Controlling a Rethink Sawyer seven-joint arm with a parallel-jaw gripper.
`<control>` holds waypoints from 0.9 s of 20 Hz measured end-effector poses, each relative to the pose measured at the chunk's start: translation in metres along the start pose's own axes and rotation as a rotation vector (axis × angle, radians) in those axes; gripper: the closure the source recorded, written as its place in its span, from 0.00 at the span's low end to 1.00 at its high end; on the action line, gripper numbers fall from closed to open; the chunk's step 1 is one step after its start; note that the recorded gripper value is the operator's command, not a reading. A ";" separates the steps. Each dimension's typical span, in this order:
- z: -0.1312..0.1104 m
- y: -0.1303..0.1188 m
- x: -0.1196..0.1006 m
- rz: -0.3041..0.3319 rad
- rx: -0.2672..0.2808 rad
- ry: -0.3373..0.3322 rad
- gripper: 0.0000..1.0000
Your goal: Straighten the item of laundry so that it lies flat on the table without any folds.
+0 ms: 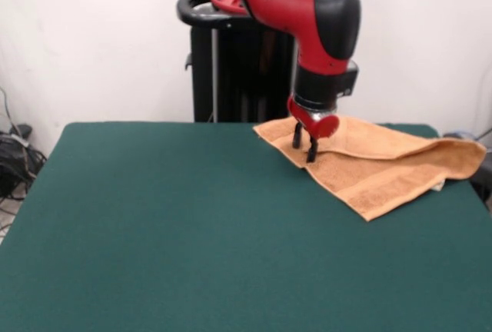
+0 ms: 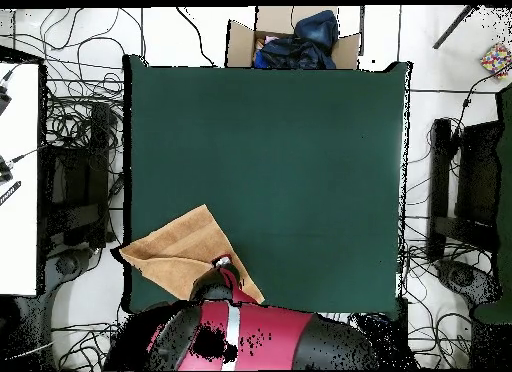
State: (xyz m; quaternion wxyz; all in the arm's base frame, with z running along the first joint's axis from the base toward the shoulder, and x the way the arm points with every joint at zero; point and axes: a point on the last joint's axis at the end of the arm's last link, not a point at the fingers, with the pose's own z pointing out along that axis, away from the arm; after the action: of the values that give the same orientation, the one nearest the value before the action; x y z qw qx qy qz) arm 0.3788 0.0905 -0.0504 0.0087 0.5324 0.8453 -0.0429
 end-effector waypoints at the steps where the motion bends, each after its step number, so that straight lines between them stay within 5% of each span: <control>1: 0.000 0.000 0.000 0.000 0.000 0.000 0.00; 12: 0.000 0.002 0.000 0.011 0.006 -0.005 0.00; 18: -0.002 0.010 0.002 0.068 0.037 -0.005 0.00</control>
State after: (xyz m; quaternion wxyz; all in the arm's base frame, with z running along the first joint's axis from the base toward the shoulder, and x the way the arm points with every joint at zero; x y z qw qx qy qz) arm 0.3874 0.0971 -0.0493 0.0023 0.5609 0.8257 -0.0597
